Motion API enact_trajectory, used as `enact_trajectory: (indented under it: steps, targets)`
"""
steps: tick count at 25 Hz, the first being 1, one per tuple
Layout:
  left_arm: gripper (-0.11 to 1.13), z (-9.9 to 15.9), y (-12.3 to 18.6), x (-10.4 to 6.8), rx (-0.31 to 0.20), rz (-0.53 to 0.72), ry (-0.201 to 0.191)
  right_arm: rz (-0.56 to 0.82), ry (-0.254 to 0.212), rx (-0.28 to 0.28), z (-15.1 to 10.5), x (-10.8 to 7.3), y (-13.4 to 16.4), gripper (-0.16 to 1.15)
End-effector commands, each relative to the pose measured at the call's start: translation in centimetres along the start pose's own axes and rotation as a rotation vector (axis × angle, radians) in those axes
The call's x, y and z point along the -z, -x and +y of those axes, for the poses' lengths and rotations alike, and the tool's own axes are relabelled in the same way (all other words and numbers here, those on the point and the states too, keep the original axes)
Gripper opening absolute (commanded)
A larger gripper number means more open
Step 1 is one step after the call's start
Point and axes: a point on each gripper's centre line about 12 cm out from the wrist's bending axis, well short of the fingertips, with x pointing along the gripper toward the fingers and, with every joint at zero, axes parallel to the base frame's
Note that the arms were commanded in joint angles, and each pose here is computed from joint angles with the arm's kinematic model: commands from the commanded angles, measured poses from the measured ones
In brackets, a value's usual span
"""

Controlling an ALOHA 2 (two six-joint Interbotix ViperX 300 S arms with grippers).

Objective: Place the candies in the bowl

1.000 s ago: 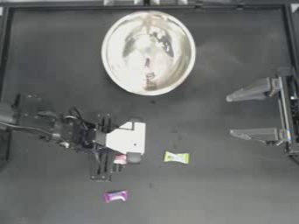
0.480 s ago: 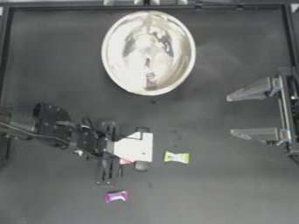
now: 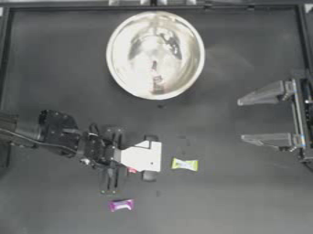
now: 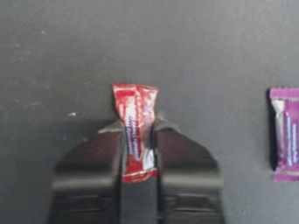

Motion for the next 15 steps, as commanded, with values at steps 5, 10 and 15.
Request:
enact_trajectory:
  steps: [5,10,15]
  targets:
    - [0.08,-1.1,3.8,-1.6,-0.008,-0.110,-0.077,-0.020,-0.001,-0.001,0.1,-0.7,-0.2,0.97]
    - [0.07,-0.4,8.4,-2.9,-0.011,-0.266,-0.070,-0.029,-0.001,-0.001,0.0,-0.7,-0.1,0.97]
    - [0.07,1.8,12.6,-3.3,-0.048,-0.391,-0.051,-0.038,-0.003,-0.001,0.0,-0.8,-0.1,0.97]
